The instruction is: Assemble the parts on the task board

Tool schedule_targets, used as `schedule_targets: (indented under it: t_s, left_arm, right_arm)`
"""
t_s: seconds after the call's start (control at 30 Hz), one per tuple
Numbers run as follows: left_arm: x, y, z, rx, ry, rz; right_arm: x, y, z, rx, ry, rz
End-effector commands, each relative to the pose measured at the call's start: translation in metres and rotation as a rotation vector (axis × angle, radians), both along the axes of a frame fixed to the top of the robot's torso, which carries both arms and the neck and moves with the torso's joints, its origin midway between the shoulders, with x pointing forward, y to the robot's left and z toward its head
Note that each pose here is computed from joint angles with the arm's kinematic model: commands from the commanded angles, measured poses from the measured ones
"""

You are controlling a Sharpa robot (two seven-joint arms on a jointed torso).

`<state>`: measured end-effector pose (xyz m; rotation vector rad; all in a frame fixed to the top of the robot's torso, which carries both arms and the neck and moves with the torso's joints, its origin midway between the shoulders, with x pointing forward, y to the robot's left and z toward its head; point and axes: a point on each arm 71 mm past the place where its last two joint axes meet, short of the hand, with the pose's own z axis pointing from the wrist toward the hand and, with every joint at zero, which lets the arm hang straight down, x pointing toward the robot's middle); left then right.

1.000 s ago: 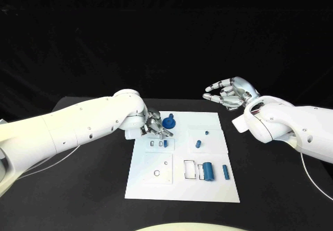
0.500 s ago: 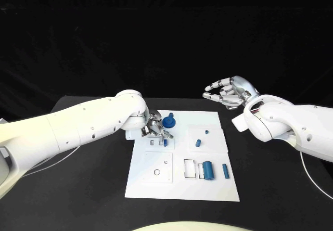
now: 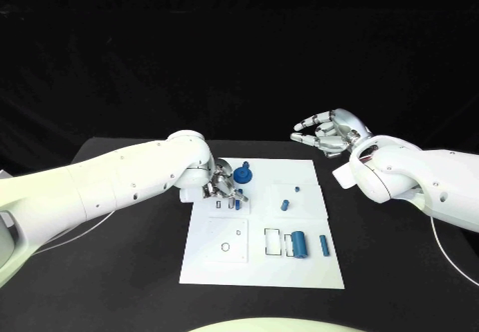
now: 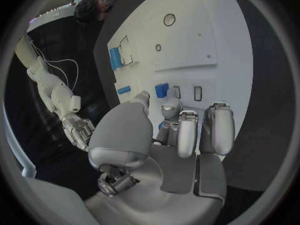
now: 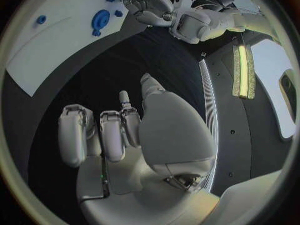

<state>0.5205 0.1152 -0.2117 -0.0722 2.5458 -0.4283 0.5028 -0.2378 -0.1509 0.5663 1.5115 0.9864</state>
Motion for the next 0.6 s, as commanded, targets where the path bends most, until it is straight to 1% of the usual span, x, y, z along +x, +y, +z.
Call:
schedule_targets:
  t_s: [0.03,0.37,0.6]
  left_arm:
    - [-0.0021,-0.0022,-0.0014,0.002,0.025,-0.017]
    - [-0.0015,-0.0019,-0.0024,0.003,0.027,-0.004]
    - [-0.0015,-0.0036,-0.0030,-0.005,0.029,0.003]
  right_arm:
    - [-0.0003,0.0018,-0.0002,-0.007,0.001,0.020]
    - [0.0000,0.0023,-0.0006,-0.007,0.002,0.022]
    - [0.0004,0.0030,-0.0008,-0.010,0.003,0.021]
